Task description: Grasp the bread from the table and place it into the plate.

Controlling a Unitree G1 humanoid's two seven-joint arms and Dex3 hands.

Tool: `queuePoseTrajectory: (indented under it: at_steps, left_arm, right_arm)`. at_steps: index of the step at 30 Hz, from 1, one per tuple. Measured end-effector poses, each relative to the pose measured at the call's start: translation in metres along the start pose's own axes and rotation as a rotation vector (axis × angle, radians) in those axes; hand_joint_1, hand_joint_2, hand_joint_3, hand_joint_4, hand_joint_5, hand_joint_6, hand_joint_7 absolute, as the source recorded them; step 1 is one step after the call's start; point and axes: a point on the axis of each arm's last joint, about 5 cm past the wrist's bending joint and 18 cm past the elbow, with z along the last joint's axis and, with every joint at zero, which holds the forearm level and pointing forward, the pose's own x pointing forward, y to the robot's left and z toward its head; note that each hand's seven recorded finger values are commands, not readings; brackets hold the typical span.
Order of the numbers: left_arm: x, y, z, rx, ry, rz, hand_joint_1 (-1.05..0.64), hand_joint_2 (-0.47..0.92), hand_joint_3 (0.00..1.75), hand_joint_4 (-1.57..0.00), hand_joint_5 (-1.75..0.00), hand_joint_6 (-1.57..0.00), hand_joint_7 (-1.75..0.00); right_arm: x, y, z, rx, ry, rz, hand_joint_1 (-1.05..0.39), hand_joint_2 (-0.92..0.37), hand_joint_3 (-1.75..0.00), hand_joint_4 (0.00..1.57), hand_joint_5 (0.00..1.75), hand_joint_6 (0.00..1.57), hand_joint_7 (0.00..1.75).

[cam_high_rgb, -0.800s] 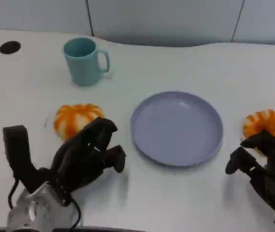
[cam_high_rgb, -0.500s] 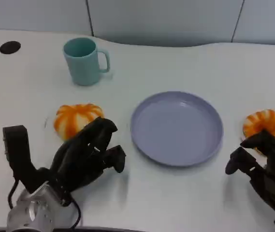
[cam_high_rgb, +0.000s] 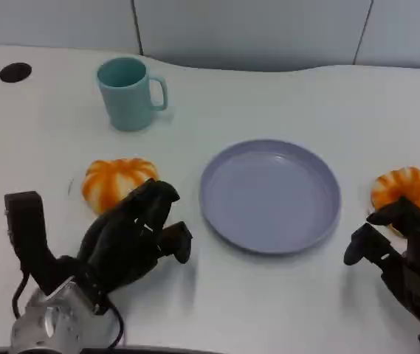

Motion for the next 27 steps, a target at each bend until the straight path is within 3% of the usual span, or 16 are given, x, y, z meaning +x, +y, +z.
queuePoseTrajectory:
  at_steps: [2, 3, 8, 9, 11, 12, 13, 16, 19, 24, 27]
  left_arm:
    - [0.0, -0.001, 0.002, 0.042, -0.006, 0.023, -0.52, 0.91, 0.57, -0.79, -1.75, -0.47, -1.75]
    - [-0.002, -0.002, 0.003, 0.068, -0.021, 0.04, -0.5, 0.92, 0.57, -0.68, -1.75, -0.38, -1.75]
    - [-0.01, -0.019, 0.012, 0.254, -0.034, 0.062, -0.46, 0.92, 0.56, -0.5, -1.75, -0.28, -1.75]
    - [-0.011, -0.023, 0.015, 0.296, -0.032, 0.048, -0.42, 0.92, 0.49, -0.35, -1.7, -0.28, -1.57]
    - [-0.014, -0.032, 0.026, 0.437, -0.054, 0.016, -0.4, 0.92, 0.45, -0.27, -1.67, -0.28, -1.47]
    - [-0.016, -0.037, 0.034, 0.519, -0.086, -0.008, -0.45, 0.92, 0.39, -0.28, -1.48, -0.27, -1.26]
    - [-0.017, -0.04, 0.041, 0.589, -0.13, -0.03, -0.47, 0.92, 0.36, -0.29, -1.4, -0.27, -1.17]
    - [-0.019, -0.046, 0.061, 0.785, -0.28, -0.106, -0.49, 0.92, 0.32, -0.29, -1.27, -0.26, -1.04]
    - [-0.019, -0.046, 0.072, 0.898, -0.371, -0.151, -0.53, 0.92, 0.24, -0.27, -0.87, -0.33, -0.59]
    - [-0.023, -0.044, 0.099, 1.172, -0.471, -0.199, -0.57, 0.92, 0.18, -0.28, -0.63, -0.39, -0.29]
    - [-0.02, -0.046, 0.111, 1.367, -0.497, -0.164, -0.59, 0.92, 0.1, -0.23, -0.48, -0.4, -0.16]
  right_arm:
    - [0.001, 0.0004, 0.0, 0.0, 0.0, -0.002, -0.59, -0.92, -0.11, 0.58, 1.72, 0.7, 1.18]
    - [0.001, 0.0008, 0.0, 0.0, 0.0, -0.004, -0.6, -0.92, -0.11, 0.58, 1.72, 0.7, 1.19]
    - [0.003, 0.0012, -0.001, 0.001, -0.001, -0.015, -0.6, -0.92, -0.1, 0.57, 1.73, 0.66, 1.24]
    - [0.003, 0.0012, -0.001, 0.002, -0.001, -0.018, -0.59, -0.92, -0.1, 0.57, 1.74, 0.66, 1.25]
    - [0.004, 0.0019, -0.001, 0.003, -0.002, -0.016, -0.59, -0.92, -0.11, 0.57, 1.74, 0.66, 1.26]
    - [0.004, 0.0018, -0.001, 0.003, -0.002, -0.017, -0.59, -0.92, -0.11, 0.57, 1.74, 0.66, 1.26]
    - [0.004, 0.0017, -0.001, 0.003, -0.002, -0.018, -0.59, -0.92, -0.11, 0.57, 1.74, 0.67, 1.26]
    - [0.005, 0.0017, -0.001, -0.004, -0.012, -0.019, -0.6, -0.92, -0.11, 0.57, 1.74, 0.67, 1.26]
    - [0.005, 0.0017, -0.001, -0.005, -0.012, -0.02, -0.6, -0.92, -0.1, 0.57, 1.74, 0.67, 1.24]
    - [0.005, 0.0005, -0.001, -0.001, -0.008, -0.026, -0.59, -0.92, -0.1, 0.57, 1.74, 0.67, 1.24]
    - [0.007, 0.0006, -0.001, 0.0, -0.008, -0.021, -0.59, -0.92, -0.09, 0.57, 1.74, 0.67, 1.23]
